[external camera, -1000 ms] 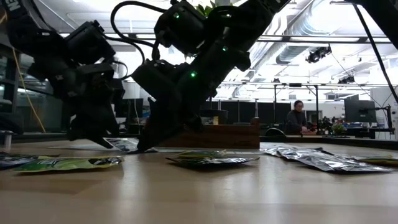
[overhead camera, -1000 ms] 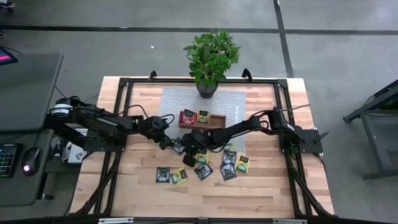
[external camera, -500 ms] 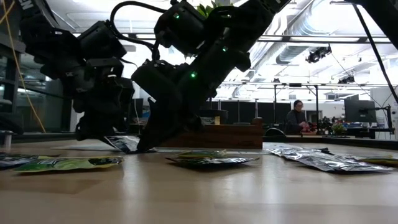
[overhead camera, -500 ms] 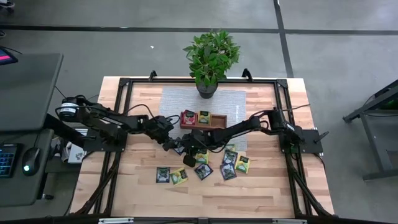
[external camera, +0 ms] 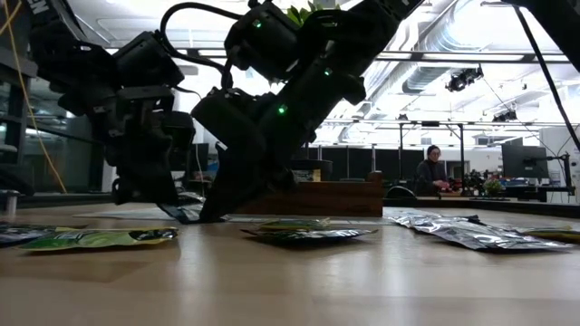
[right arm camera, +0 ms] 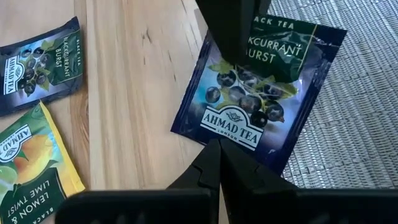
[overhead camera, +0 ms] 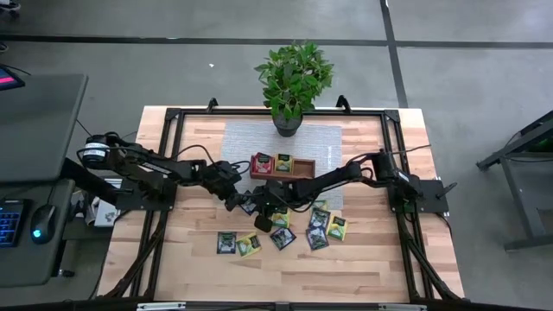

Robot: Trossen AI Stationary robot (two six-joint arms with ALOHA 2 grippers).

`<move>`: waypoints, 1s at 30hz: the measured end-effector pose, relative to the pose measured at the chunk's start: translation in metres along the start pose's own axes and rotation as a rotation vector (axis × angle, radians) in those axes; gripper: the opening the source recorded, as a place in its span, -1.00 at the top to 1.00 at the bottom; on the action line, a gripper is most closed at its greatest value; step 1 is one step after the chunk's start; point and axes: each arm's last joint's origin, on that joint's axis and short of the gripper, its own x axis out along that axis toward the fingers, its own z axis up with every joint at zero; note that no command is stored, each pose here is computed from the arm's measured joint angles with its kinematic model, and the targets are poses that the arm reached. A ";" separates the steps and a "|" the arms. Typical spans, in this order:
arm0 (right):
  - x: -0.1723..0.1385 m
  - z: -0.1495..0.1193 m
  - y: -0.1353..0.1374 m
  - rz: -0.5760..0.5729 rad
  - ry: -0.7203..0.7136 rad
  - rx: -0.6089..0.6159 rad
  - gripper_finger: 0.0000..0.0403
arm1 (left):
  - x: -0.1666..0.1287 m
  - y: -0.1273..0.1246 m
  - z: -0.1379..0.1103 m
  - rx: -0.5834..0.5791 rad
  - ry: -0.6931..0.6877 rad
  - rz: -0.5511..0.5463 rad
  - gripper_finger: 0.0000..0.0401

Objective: Pick & Place Tea
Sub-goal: Put the violet tea bag into the right section of the wooden organizer

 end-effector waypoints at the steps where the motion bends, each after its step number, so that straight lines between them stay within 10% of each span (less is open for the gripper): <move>1: 0.000 0.000 0.000 0.000 0.000 0.005 1.00 | 0.000 0.000 0.000 0.007 0.001 -0.001 0.94; 30: -0.100 0.059 0.009 0.099 -0.192 -0.025 0.49 | -0.035 -0.026 0.011 0.342 -0.150 -0.159 1.00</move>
